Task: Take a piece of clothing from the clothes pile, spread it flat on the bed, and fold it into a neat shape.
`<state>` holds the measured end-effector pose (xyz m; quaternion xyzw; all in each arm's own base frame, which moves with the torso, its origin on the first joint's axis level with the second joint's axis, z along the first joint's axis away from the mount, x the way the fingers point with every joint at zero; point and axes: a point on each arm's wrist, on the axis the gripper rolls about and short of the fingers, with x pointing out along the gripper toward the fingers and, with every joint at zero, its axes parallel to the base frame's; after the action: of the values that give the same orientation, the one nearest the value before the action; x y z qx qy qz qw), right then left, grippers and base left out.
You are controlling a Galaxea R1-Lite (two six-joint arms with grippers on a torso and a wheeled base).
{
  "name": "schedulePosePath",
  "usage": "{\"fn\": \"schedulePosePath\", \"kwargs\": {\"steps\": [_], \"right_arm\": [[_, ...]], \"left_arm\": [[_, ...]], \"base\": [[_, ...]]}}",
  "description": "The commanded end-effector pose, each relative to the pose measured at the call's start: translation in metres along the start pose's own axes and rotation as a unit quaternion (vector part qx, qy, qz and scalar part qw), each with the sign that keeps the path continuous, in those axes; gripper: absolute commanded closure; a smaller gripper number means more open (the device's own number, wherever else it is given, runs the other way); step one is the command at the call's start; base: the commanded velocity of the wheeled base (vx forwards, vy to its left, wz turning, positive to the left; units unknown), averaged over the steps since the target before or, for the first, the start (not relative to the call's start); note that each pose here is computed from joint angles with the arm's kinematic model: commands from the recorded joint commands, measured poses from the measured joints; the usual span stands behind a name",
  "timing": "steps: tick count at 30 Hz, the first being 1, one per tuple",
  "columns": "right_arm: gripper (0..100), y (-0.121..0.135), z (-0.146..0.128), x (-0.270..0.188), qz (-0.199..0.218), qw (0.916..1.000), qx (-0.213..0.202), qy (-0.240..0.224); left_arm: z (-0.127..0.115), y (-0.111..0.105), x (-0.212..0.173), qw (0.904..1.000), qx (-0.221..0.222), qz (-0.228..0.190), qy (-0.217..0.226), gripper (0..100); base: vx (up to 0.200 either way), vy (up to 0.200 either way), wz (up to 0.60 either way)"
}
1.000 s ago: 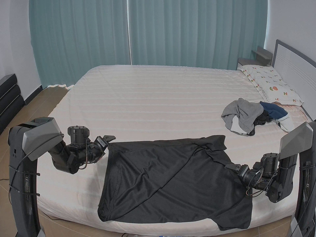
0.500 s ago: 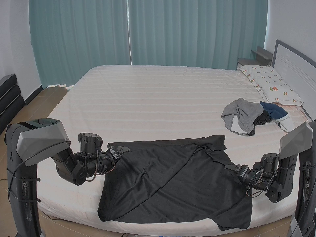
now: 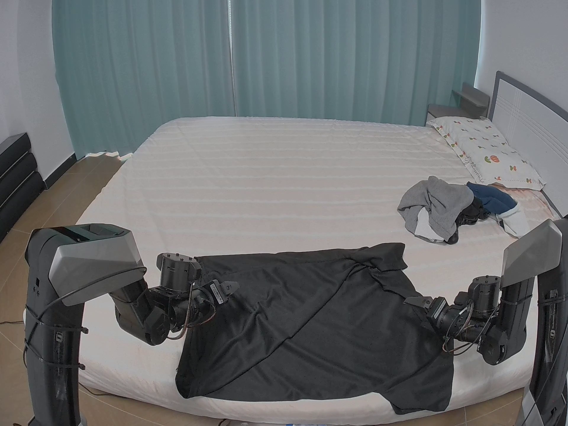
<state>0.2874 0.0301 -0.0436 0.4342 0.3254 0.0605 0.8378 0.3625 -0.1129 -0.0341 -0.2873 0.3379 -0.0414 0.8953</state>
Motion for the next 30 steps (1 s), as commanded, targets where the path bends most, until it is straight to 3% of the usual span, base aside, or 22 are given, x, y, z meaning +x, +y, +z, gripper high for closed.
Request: {"fn": "schedulePosePath", "kwargs": {"steps": [1, 13, 20, 21, 30], "right_arm": [[0, 0.001, 0.001, 0.000, 0.005, 1.0000, -0.002, -0.004], [0, 0.001, 0.001, 0.001, 0.006, 1.0000, -0.003, -0.004], [0, 0.001, 0.001, 0.001, 0.003, 1.0000, -0.003, -0.007], [0, 0.001, 0.001, 0.001, 0.003, 1.0000, -0.003, -0.007], [0, 0.000, -0.002, 0.002, 0.000, 1.0000, -0.003, -0.004]], "left_arm": [[-0.010, 0.004, 0.006, 0.9999, 0.003, 0.007, 0.012, 0], [-0.011, 0.008, 0.016, 0.9998, 0.014, 0.013, 0.009, 0], [-0.015, 0.012, 0.023, 0.9985, 0.043, 0.035, -0.003, 0], [-0.015, 0.012, 0.023, 0.9985, 0.043, 0.035, -0.003, 100], [-0.012, 0.016, 0.021, 0.9981, 0.039, 0.045, -0.012, 100]], "base": [[0.000, 0.000, 0.00], [0.000, 0.000, 0.00], [0.000, 0.000, 0.00], [0.000, 0.000, 0.00], [0.000, 0.000, 0.00]]}}
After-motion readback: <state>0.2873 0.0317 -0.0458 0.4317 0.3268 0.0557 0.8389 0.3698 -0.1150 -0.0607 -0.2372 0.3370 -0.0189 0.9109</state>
